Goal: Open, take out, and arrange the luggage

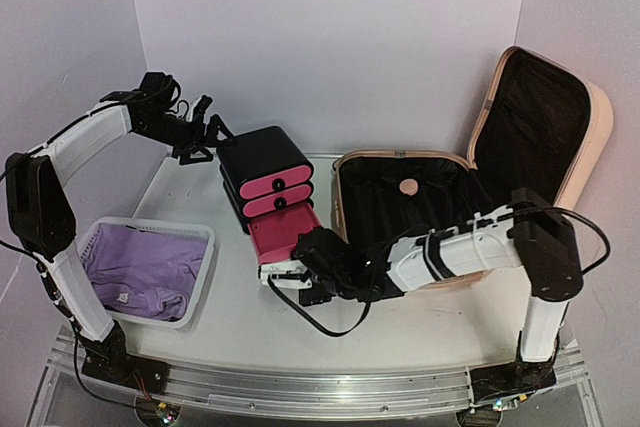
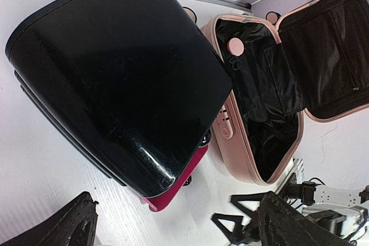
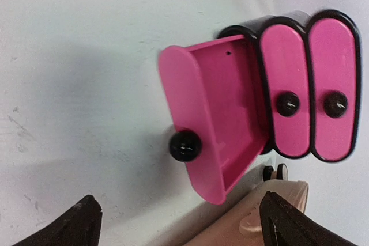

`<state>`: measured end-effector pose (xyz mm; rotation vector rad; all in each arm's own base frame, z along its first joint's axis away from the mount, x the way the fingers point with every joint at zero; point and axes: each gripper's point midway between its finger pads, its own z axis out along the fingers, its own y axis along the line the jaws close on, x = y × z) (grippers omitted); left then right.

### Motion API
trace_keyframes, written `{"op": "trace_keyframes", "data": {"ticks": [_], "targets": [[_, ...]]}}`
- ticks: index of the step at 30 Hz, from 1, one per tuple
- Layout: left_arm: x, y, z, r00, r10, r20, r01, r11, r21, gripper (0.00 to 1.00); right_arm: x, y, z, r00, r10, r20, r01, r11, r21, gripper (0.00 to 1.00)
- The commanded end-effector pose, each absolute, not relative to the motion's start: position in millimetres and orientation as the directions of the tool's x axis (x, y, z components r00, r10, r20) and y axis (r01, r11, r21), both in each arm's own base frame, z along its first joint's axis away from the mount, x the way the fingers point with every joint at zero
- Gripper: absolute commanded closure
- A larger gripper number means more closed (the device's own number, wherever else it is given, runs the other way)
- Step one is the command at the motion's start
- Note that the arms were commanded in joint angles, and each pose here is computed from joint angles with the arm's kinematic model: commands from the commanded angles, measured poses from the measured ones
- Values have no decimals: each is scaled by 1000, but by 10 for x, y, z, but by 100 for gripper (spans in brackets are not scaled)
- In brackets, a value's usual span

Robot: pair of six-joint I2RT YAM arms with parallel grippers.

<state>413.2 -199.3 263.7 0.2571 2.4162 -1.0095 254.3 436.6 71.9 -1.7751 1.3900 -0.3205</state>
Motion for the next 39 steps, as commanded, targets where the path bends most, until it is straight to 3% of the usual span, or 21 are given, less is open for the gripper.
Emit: {"op": "trace_keyframes", "data": {"ticks": [1, 4, 8, 11, 15, 19, 28, 31, 39], "targets": [[4200, -2019, 2679, -840, -28, -542, 378, 687, -621, 2, 2664, 4261, 1572, 223, -851, -476, -667, 223, -711, 2], [4199, -2015, 2676, -841, -29, -541, 376, 687, -622, 2, 2962, 4105, 1985, 68, -818, -571, -622, 413, -666, 2], [4196, -2016, 2689, -839, -29, -543, 378, 687, -621, 2, 3674, 3405, 2203, -333, -632, -700, -471, 754, -457, 2], [4201, -2010, 2668, -842, -30, -539, 374, 689, -621, 2, 4182, 2600, 2053, -639, -339, -691, -246, 940, -235, 2], [4199, -2019, 2668, -842, -28, -539, 376, 686, -623, 2, 4510, 1956, 1771, -801, -122, -587, -68, 991, -113, 2], [4191, -2021, 2701, -838, -30, -545, 381, 684, -623, 2, 4811, 1542, 1481, -867, -62, -495, 3, 992, -128, 2], [4189, -2022, 2698, -839, -30, -543, 380, 682, -624, 2, 5202, 1442, 816, -899, -194, -392, -116, 970, -215, 5], [4190, -2022, 2686, -840, -28, -542, 379, 684, -624, 2, 5314, 1429, 689, -898, -207, -388, -116, 962, -246, 16], [4191, -2020, 2691, -839, -29, -544, 380, 685, -622, 2, 5621, 1455, 638, -858, -203, -472, -93, 965, -245, 28]]}}
